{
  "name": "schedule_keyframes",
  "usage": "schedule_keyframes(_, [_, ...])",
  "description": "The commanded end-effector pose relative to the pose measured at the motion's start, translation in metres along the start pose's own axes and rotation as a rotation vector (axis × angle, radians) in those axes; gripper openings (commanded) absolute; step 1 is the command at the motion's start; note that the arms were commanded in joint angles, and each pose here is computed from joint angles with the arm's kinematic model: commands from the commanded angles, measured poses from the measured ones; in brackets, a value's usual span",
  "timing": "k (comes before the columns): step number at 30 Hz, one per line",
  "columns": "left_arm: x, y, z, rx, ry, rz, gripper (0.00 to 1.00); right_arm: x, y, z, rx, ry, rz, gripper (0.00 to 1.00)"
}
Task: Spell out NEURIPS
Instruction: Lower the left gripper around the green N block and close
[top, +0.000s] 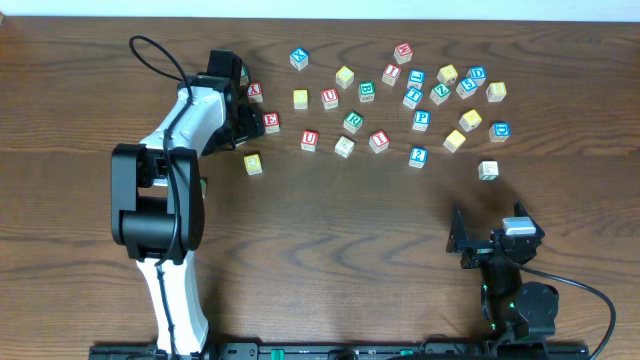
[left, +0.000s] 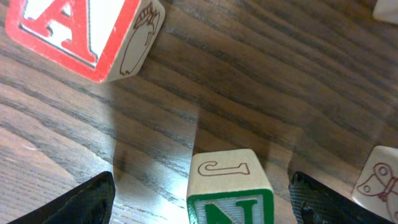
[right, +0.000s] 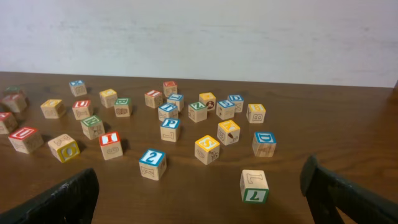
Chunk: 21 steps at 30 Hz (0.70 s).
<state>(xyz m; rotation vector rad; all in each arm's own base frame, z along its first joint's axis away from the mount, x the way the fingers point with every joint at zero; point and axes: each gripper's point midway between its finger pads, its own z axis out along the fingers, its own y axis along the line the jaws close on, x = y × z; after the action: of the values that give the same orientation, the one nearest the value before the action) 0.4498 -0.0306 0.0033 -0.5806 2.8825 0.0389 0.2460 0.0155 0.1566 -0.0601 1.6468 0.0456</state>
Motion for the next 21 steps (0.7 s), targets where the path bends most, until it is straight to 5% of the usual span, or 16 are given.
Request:
schedule_keyframes(1, [0.001, 0.002, 0.001, -0.004, 0.004, -0.004, 0.88, 0.001, -0.002, 0.0, 0.009, 0.002, 0.015, 0.99])
schedule_keyframes(8, [0.0, -0.005, 0.001, 0.037, 0.003, 0.017, 0.74, 0.001, -0.002, 0.0, 0.009, 0.002, 0.015, 0.99])
schedule_keyframes(17, [-0.002, -0.009, 0.001, 0.053, 0.0, 0.02, 0.73, 0.001, -0.002, 0.0, 0.009, 0.002, 0.015, 0.99])
schedule_keyframes(21, [-0.001, -0.009, 0.001, 0.053, 0.0, 0.02, 0.61, 0.001, -0.002, 0.0, 0.01, 0.002, 0.015, 0.99])
